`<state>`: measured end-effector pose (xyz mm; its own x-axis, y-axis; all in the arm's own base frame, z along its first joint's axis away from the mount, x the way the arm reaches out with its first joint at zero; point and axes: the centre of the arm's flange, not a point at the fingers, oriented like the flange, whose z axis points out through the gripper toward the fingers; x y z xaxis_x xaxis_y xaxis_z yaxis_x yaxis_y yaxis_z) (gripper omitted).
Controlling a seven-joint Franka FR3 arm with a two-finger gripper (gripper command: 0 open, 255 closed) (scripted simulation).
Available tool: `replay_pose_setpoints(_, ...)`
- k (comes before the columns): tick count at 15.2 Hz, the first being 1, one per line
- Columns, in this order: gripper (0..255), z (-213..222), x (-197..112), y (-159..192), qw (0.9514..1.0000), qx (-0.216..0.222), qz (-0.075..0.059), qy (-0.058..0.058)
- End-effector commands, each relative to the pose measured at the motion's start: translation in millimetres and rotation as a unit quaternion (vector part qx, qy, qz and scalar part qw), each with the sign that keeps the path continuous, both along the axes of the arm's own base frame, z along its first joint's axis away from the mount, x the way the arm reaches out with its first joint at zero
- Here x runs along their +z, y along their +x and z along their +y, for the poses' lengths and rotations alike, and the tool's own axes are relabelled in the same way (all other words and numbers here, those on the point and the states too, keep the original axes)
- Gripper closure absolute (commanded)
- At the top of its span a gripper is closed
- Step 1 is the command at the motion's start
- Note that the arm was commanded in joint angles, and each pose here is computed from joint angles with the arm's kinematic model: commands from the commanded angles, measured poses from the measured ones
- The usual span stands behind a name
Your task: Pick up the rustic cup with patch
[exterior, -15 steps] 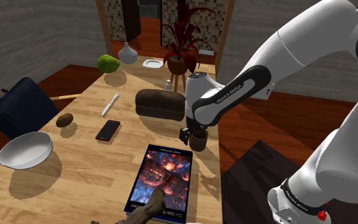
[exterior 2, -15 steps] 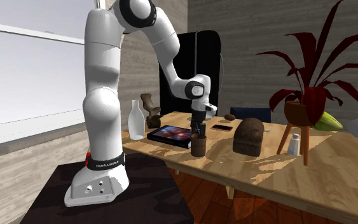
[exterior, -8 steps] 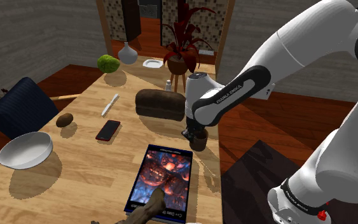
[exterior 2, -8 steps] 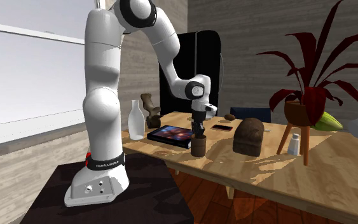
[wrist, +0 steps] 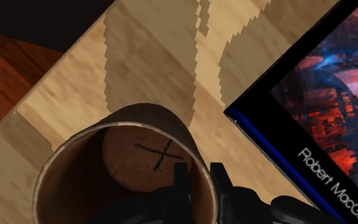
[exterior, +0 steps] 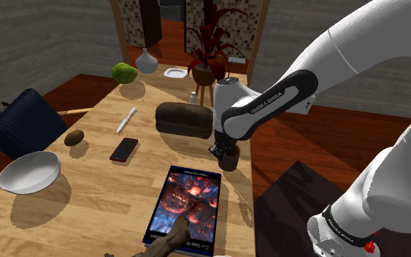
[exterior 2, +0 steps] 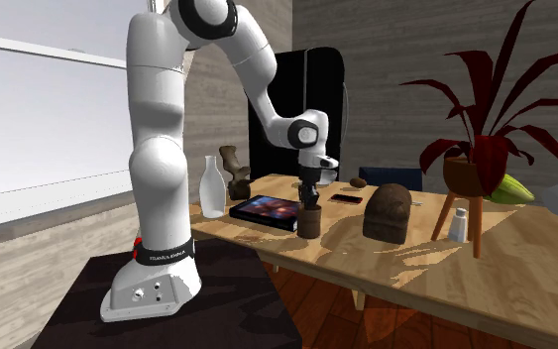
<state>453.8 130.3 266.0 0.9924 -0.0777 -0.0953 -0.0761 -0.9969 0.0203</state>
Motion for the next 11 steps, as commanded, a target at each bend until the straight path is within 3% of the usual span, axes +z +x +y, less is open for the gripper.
replay_pose_setpoints(1, 255, -0.2, 11.2, 0.5, 1.0000, 0.000, 0.000, 0.000)
replay_pose_setpoints(11, 255, -0.2, 59.5, 0.4, 1.0000, 0.000, 0.000, 0.000)
